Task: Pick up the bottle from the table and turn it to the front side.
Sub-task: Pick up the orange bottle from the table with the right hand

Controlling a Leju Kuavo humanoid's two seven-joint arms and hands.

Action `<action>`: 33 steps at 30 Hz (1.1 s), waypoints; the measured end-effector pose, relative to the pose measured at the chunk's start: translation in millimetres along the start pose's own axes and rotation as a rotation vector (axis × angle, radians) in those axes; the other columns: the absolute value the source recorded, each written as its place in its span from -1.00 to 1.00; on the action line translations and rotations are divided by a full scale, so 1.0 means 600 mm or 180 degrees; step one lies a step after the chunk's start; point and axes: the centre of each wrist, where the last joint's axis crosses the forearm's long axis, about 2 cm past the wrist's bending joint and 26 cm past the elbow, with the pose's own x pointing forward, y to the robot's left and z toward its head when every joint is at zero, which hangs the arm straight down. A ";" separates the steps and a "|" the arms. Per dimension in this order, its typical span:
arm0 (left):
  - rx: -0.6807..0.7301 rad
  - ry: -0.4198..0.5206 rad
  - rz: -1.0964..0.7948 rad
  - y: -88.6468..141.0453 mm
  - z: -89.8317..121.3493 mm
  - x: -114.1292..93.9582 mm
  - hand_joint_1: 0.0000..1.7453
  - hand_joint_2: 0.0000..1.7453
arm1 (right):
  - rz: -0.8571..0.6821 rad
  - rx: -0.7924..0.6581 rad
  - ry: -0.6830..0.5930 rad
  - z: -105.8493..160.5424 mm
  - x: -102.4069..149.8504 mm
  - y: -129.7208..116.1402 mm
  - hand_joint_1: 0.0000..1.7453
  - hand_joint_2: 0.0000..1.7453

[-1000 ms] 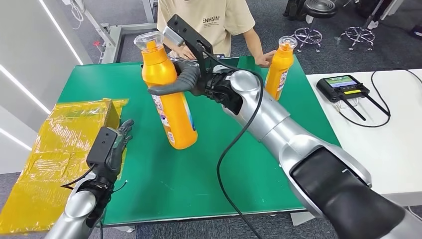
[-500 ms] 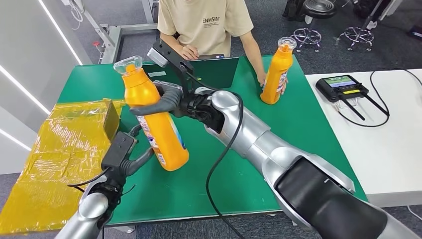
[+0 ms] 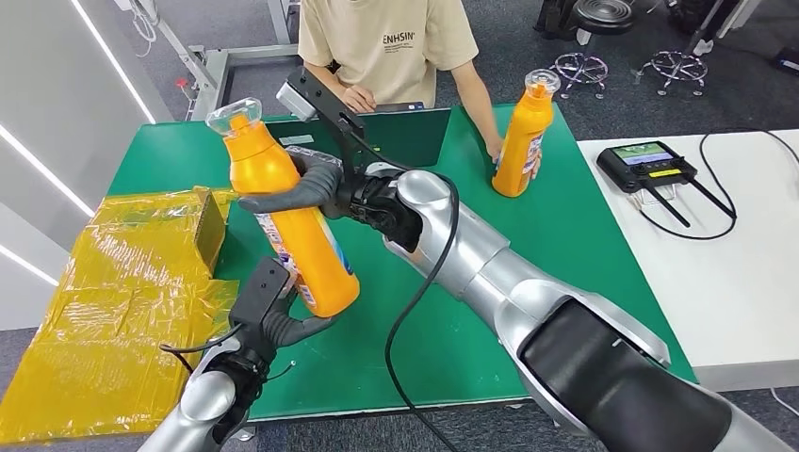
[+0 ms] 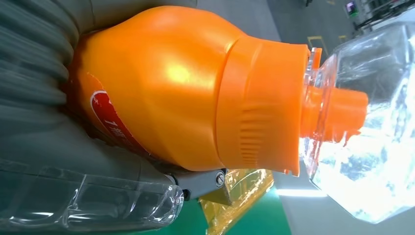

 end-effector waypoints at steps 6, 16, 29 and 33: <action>-0.0040 0.0008 -0.0048 0.004 0.001 0.001 -1.00 -1.00 | 0.0047 -0.0019 -0.0053 0.003 0.006 -0.002 1.00 1.00; 0.0227 0.0072 -0.0512 0.094 0.011 -0.009 -1.00 -1.00 | 0.0220 -0.0088 -0.0146 0.030 0.012 -0.031 1.00 1.00; 0.0554 0.0034 -0.0721 0.182 0.031 0.000 -1.00 -1.00 | 0.0326 -0.0081 -0.0159 0.054 -0.011 -0.043 1.00 1.00; 0.0549 0.0016 -0.0732 0.190 0.032 0.003 -1.00 -1.00 | 0.0366 -0.0058 -0.0179 0.056 -0.014 -0.042 1.00 1.00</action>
